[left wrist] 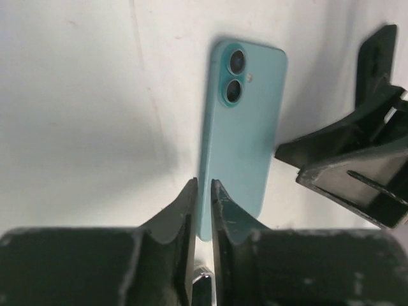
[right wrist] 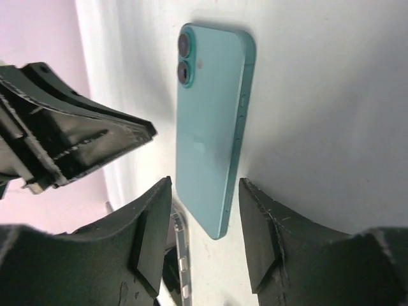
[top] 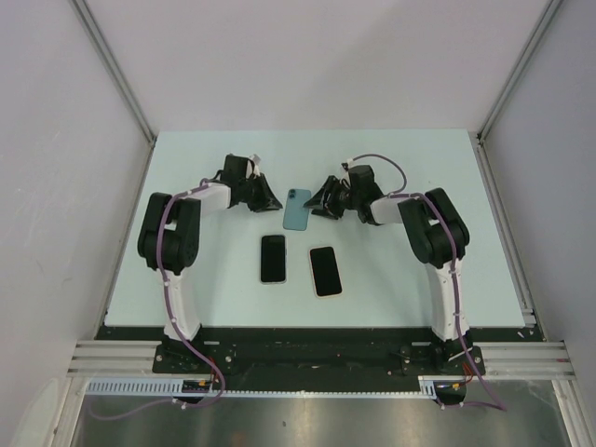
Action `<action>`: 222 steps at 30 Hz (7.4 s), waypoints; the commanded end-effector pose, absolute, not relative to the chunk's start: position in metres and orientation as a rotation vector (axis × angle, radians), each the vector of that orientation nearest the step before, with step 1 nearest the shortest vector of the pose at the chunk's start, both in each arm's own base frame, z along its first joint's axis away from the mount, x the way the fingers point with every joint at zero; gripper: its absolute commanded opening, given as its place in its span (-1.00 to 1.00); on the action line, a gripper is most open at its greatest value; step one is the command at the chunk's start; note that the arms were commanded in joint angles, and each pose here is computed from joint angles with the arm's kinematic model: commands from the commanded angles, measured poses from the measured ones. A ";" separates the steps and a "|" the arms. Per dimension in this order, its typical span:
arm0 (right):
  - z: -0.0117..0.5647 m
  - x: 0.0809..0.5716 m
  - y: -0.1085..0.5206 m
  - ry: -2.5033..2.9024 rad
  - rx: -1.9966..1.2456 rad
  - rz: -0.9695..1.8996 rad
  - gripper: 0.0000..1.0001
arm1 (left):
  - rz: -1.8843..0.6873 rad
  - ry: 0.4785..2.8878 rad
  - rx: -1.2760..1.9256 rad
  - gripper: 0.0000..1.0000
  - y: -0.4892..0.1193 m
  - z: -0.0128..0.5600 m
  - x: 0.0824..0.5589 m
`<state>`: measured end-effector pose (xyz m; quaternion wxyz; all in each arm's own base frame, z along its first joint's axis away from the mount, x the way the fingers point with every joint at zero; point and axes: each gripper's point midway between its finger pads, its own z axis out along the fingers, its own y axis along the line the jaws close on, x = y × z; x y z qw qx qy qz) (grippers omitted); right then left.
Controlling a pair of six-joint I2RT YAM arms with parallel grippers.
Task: Put the phone into the phone case
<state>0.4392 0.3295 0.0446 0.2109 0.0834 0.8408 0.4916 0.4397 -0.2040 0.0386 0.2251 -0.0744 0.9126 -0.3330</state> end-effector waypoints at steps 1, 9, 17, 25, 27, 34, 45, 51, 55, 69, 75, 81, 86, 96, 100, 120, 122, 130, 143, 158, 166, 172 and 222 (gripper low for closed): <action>0.042 0.441 0.321 2.366 0.218 1.162 0.05 | -0.707 2.541 -0.266 -0.71 -0.180 0.035 0.455; 0.022 0.444 0.318 2.389 0.271 1.001 0.25 | -0.786 2.609 -0.274 -0.76 -0.198 0.010 0.444; 0.006 0.441 0.330 2.456 0.258 0.874 0.25 | -0.966 2.616 -0.297 -0.74 -0.229 0.001 0.430; 0.050 0.430 0.383 2.325 0.144 1.436 0.19 | -1.008 2.638 -0.313 -0.73 -0.236 -0.005 0.419; 0.073 0.425 0.394 2.248 0.106 1.603 0.16 | -1.019 2.638 -0.322 -0.72 -0.237 -0.007 0.417; 0.111 0.414 0.404 2.116 0.060 1.870 0.10 | -1.045 2.643 -0.318 -0.75 -0.239 -0.010 0.411; 0.094 0.399 0.400 2.200 0.058 1.866 0.06 | -1.075 2.614 -0.308 -0.86 -0.236 -0.001 0.411; 0.071 0.398 0.396 2.282 0.062 1.760 0.06 | -1.075 2.611 -0.313 -0.86 -0.234 0.000 0.410; 0.062 0.400 0.390 2.311 0.064 1.698 0.05 | -1.070 2.605 -0.316 -0.81 -0.231 0.003 0.410; 0.029 0.416 0.362 2.391 0.140 1.525 -0.04 | -1.122 2.542 -0.325 -0.23 -0.213 0.025 0.414; 0.025 0.421 0.356 2.390 0.153 1.499 -0.06 | -1.196 2.477 -0.271 -0.12 -0.215 0.041 0.420; 0.024 0.425 0.350 2.388 0.154 1.485 -0.07 | -1.256 2.403 -0.187 0.04 -0.218 0.062 0.428; 0.022 0.426 0.347 2.388 0.155 1.475 -0.07 | -1.364 2.337 -0.103 0.15 -0.228 0.078 0.428; 0.024 0.433 0.349 2.374 0.148 1.466 -0.08 | -1.429 2.317 -0.051 0.29 -0.234 0.074 0.427; 0.032 0.439 0.354 2.357 0.134 1.475 -0.09 | -1.447 2.341 -0.071 0.30 -0.235 0.063 0.425; 0.049 0.441 0.400 2.366 0.019 1.473 -0.10 | -1.375 2.366 -0.124 0.47 -0.214 0.058 0.431; 0.049 0.440 0.402 2.367 0.004 1.466 -0.10 | -1.344 2.357 -0.166 0.49 -0.204 0.059 0.432; 0.046 0.433 0.407 2.383 -0.014 1.451 -0.10 | -1.306 2.319 -0.256 0.61 -0.186 0.070 0.429; 0.058 0.431 0.416 2.365 -0.067 1.440 -0.10 | -1.293 2.292 -0.221 0.89 -0.184 0.079 0.423; 0.067 0.426 0.433 2.335 -0.101 1.484 -0.11 | -1.233 2.299 -0.224 0.91 -0.172 0.083 0.430; 0.074 0.425 0.442 2.317 -0.108 1.510 -0.12 | -1.183 2.343 -0.232 0.83 -0.166 0.077 0.430; 0.070 0.423 0.444 2.334 -0.099 1.517 -0.12 | -1.171 2.348 -0.258 0.70 -0.158 0.075 0.431; 0.116 0.474 0.228 2.436 -0.391 0.192 0.99 | -1.223 2.304 -0.128 -0.99 -0.153 0.151 0.421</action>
